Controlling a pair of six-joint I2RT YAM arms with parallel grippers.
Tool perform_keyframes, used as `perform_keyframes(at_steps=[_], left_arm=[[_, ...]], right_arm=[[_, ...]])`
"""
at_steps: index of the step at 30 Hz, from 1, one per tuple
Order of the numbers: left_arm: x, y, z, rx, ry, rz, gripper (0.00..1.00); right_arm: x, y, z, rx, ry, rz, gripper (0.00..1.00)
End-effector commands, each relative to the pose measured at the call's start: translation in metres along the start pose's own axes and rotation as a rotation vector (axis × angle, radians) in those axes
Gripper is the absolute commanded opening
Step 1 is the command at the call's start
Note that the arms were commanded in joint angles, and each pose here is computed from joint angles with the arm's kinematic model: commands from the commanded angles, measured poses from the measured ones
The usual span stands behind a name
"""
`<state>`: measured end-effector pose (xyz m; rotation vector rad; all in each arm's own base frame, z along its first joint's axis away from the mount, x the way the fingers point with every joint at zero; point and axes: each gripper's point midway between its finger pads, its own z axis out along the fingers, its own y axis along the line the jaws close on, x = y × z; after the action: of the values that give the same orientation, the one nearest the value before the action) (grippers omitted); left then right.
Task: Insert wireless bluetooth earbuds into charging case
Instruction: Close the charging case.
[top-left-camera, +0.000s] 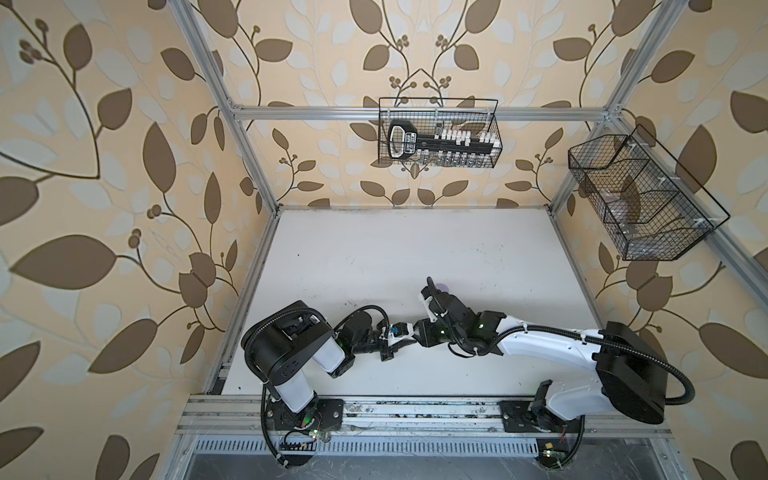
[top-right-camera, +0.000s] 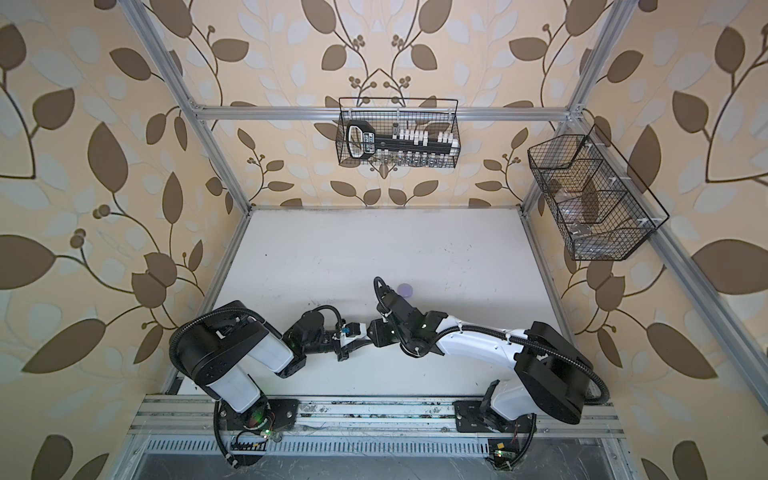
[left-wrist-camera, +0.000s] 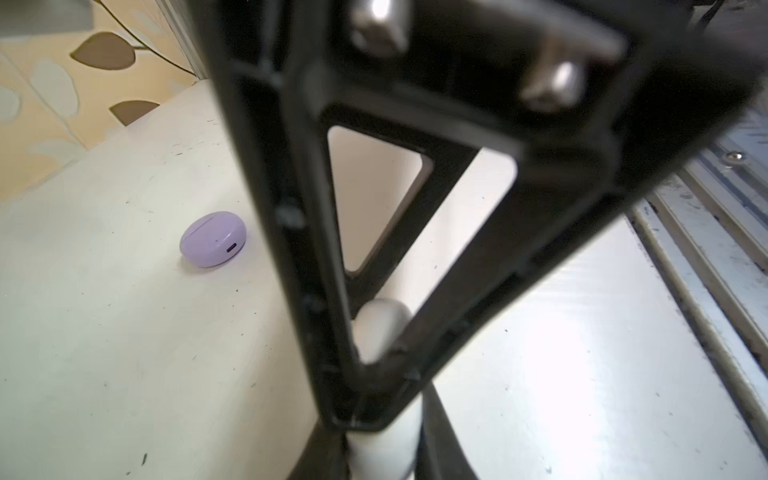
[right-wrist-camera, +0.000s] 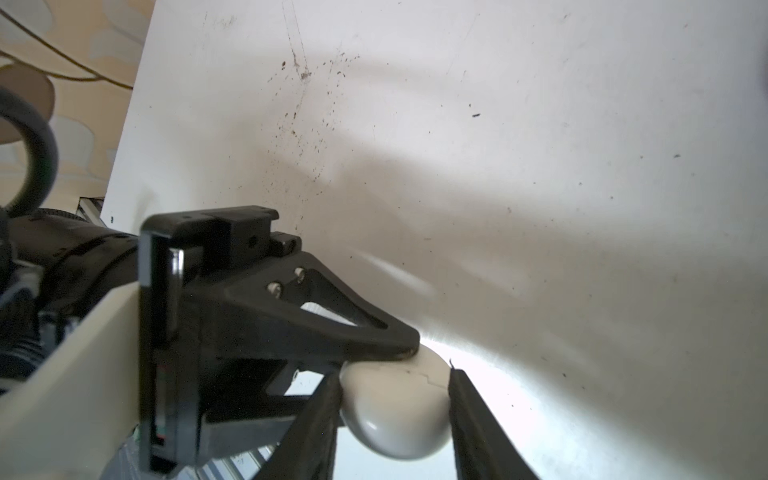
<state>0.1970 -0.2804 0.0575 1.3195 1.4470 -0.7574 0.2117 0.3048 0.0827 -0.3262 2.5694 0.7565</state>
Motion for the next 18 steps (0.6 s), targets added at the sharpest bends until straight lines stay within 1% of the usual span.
perform_keyframes(at_steps=[1,4,7,10,14,18], left_arm=[[-0.020,0.015,0.001,-0.066,-0.068,0.042,0.04],[-0.020,0.015,0.000,-0.069,-0.070,0.041,0.04],[-0.021,0.016,0.001,-0.073,-0.070,0.041,0.04],[-0.020,0.018,0.001,-0.079,-0.067,0.036,0.04],[-0.019,0.019,0.002,-0.079,-0.060,0.028,0.04],[-0.020,0.026,0.004,-0.102,-0.046,-0.008,0.05]], right_arm=[[0.014,0.008,-0.005,-0.041,0.034,0.016,0.43],[0.013,0.008,-0.010,-0.039,0.022,0.017,0.43],[0.007,0.001,-0.017,-0.007,-0.019,0.024,0.43],[-0.006,-0.011,-0.032,0.016,-0.110,0.062,0.43],[-0.018,-0.040,-0.059,0.070,-0.230,0.133,0.45],[-0.017,-0.064,-0.081,0.132,-0.289,0.161,0.47]])
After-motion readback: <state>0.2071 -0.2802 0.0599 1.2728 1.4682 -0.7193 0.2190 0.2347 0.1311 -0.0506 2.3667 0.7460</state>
